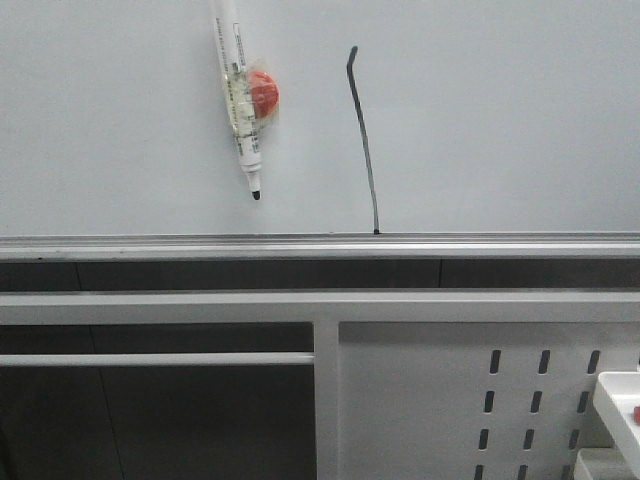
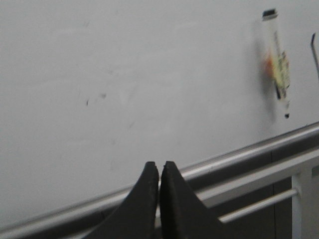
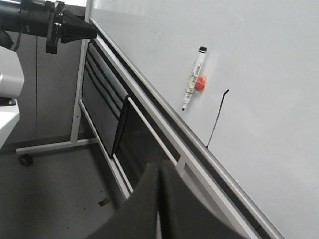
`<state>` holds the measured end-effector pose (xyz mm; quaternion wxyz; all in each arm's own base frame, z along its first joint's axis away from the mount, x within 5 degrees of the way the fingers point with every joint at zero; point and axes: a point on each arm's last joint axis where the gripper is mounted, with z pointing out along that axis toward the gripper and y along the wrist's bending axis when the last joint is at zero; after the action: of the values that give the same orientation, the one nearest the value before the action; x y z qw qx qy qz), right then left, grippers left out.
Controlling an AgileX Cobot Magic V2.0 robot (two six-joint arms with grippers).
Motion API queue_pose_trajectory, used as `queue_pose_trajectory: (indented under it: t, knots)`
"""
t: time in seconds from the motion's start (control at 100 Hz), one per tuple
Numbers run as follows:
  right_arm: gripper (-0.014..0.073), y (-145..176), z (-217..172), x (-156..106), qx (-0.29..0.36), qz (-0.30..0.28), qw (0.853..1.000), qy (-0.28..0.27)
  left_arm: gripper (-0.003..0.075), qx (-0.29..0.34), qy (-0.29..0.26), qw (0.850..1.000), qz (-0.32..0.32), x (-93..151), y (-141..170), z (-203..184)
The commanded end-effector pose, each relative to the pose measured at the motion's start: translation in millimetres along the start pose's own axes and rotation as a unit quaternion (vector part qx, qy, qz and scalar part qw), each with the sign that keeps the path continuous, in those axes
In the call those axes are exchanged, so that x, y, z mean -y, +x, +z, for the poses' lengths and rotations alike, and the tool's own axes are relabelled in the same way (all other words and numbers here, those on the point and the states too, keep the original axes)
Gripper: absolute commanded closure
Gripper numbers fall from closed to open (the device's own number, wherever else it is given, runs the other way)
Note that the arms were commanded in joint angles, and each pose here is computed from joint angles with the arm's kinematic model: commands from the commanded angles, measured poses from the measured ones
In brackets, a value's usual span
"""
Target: Write number 1 on whiteboard
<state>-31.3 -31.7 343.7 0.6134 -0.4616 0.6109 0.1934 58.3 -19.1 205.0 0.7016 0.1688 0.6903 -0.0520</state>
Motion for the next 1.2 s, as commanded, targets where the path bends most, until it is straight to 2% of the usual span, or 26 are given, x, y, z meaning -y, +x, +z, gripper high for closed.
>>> queue_pose_trajectory:
  t: [0.0, 0.07, 0.19, 0.45, 1.11, 1.19]
  knots:
    - [0.0645, -8.1, -6.4, 2.8, 0.047, -0.003, 0.999, 0.020, 0.0740, -0.057, -0.025, 0.997, -0.051, -0.3, 19.2, -2.0]
    - [0.0645, -8.1, -6.4, 2.8, 0.047, -0.003, 0.999, 0.020, 0.0740, -0.087, -0.042, 0.992, -0.085, -0.7, 26.1, -5.8]
    - [0.0645, -8.1, -6.4, 2.8, 0.047, -0.003, 0.999, 0.020, 0.0740, -0.106, -0.060, 0.991, -0.062, -2.8, 30.2, -7.5]
    - [0.0645, -8.1, -6.4, 2.8, 0.047, -0.003, 0.999, 0.020, 0.0740, -0.102, -0.081, 0.990, -0.062, -5.2, 29.6, -7.7]
    - [0.0645, -8.1, -6.4, 2.8, 0.047, -0.003, 0.999, 0.020, 0.0740, -0.101, -0.081, 0.989, -0.068, -5.0, 29.5, -7.6]
    - [0.0645, 0.4, -1.9, 5.7, 0.009, -0.022, 0.999, 0.041, 0.0740, -0.101, -0.081, 0.989, -0.068, -5.0, 29.5, -7.6]
